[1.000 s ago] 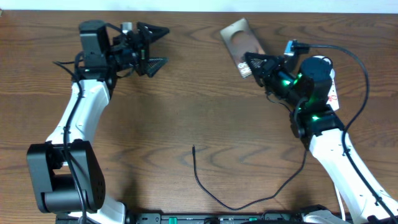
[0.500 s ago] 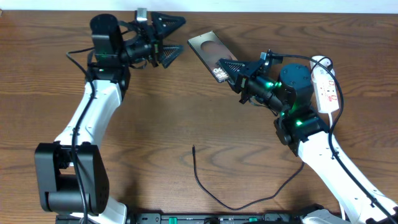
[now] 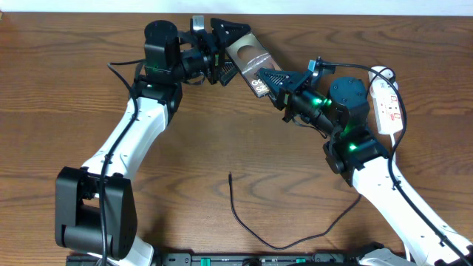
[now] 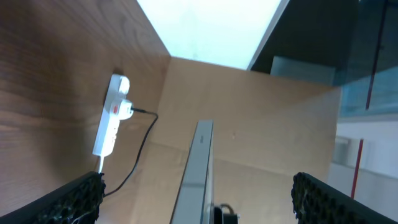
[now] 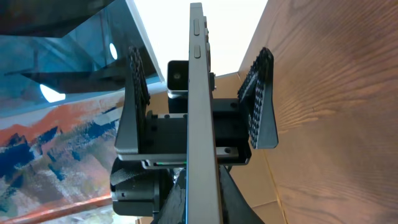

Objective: Plug charger to phone and switch on socket
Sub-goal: 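Regrasp the phone's top end with the left gripper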

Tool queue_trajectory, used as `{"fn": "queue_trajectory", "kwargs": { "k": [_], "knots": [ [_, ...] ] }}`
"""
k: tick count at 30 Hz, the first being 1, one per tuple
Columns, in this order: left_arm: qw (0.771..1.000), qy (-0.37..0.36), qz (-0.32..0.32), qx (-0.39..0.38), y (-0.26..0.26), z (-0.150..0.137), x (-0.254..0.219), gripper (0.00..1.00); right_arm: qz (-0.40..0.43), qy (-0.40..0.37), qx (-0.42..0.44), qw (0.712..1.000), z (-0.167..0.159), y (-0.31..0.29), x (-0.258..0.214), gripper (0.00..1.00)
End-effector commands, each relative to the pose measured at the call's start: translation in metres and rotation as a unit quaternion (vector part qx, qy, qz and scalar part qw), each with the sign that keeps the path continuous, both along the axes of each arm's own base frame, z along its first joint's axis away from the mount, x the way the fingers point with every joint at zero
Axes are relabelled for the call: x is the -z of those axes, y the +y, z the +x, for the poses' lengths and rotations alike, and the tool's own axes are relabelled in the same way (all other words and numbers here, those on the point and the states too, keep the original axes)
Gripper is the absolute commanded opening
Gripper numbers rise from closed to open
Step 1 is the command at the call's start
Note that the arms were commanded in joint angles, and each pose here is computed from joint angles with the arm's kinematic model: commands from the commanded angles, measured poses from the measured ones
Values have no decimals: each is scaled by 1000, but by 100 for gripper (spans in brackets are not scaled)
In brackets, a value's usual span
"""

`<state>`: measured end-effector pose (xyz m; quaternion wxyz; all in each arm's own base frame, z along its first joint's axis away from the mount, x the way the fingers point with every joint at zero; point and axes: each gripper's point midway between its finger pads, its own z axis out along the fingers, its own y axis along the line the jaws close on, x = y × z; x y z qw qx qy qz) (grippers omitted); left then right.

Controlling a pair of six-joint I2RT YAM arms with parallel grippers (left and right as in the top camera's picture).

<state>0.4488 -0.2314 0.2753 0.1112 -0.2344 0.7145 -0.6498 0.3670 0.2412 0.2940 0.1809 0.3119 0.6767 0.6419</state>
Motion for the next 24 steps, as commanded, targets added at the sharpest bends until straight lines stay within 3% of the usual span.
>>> {"fn": "queue_trajectory", "kwargs": {
  "k": [1,18,24],
  "knots": [
    [1000,12,-19,-22,2,3,-16,95,-2,-34,6,999,1,1,-18,1],
    [999,20,-23,-29,3,5,-16,93,21,12,5,1000,-5,12,-11,1],
    [999,20,-23,-29,3,5,-16,61,21,12,6,1000,-5,12,-11,1]
  ]
}}
